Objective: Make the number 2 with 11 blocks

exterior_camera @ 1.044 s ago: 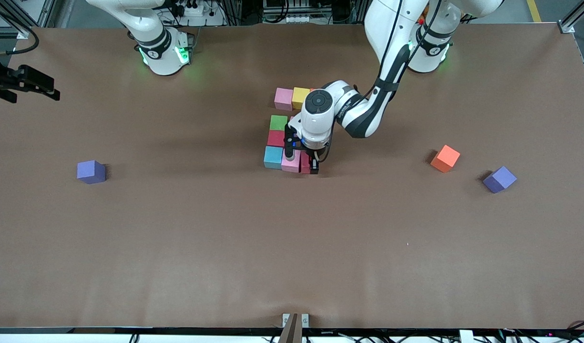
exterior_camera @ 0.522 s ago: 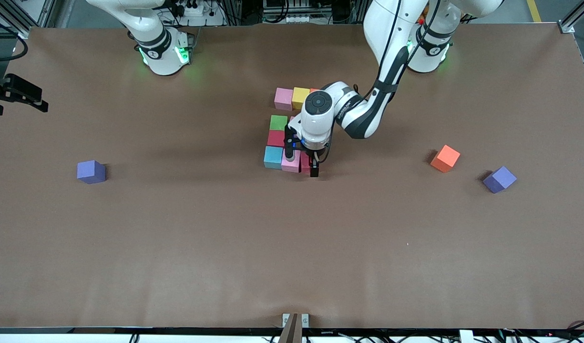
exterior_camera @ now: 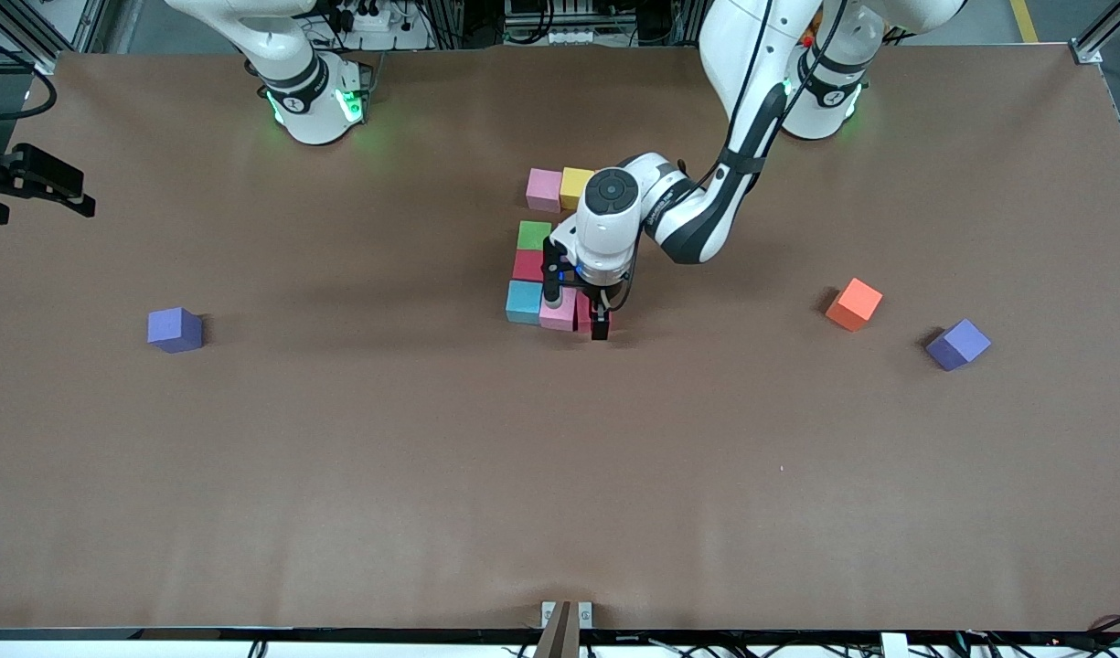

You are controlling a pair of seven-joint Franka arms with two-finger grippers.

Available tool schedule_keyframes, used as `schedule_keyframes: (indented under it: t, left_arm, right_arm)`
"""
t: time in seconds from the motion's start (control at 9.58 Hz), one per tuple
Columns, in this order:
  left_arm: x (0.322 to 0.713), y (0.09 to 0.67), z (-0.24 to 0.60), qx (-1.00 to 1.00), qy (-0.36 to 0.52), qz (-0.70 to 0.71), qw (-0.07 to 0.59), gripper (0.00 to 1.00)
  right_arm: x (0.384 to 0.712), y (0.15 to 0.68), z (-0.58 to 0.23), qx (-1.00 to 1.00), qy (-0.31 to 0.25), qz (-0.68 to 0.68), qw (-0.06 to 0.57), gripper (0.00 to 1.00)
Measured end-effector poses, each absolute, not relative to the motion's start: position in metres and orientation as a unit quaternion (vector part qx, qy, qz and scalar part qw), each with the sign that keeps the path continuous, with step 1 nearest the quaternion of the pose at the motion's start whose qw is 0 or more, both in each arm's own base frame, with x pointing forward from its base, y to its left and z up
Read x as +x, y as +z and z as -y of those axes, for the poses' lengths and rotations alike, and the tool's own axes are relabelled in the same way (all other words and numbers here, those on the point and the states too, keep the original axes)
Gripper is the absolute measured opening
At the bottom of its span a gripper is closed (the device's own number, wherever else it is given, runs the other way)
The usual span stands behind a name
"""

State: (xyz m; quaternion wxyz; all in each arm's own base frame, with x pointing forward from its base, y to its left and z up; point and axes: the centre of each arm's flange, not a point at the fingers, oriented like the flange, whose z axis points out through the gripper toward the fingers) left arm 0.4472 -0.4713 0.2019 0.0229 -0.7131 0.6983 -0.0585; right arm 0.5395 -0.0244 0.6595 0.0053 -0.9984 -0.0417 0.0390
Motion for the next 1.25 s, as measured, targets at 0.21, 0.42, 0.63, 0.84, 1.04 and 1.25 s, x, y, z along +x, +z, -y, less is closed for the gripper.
schedule_keyframes:
  t: [0.21, 0.42, 0.63, 0.84, 1.04, 1.25]
  left_arm:
    - [0.448, 0.207, 0.472, -0.713, -0.062, -0.698, 0.023, 1.00]
    - [0.451, 0.218, 0.472, -0.714, -0.071, -0.697, 0.023, 1.00]
    - [0.453, 0.239, 0.472, -0.720, -0.079, -0.689, 0.018, 1.00]
    - [0.454, 0.267, 0.471, -0.731, -0.079, -0.678, 0.013, 1.00]
    - [0.468, 0.308, 0.458, -0.751, -0.094, -0.654, 0.004, 1.00]
    - [0.503, 0.351, 0.416, -0.784, -0.115, -0.610, 0.005, 1.00]
  right_arm:
    - [0.539, 0.660, 0.024, -0.998, 0.038, 0.042, 0.005, 1.00]
    - [0.540, 0.660, 0.024, -0.998, 0.039, 0.042, 0.005, 1.00]
    - [0.540, 0.659, 0.024, -0.998, 0.040, 0.042, 0.005, 1.00]
    - [0.540, 0.657, 0.024, -0.998, 0.044, 0.042, 0.006, 1.00]
    - [0.541, 0.656, 0.024, -0.998, 0.045, 0.042, 0.006, 1.00]
    - [0.542, 0.654, 0.025, -0.998, 0.047, 0.041, 0.006, 1.00]
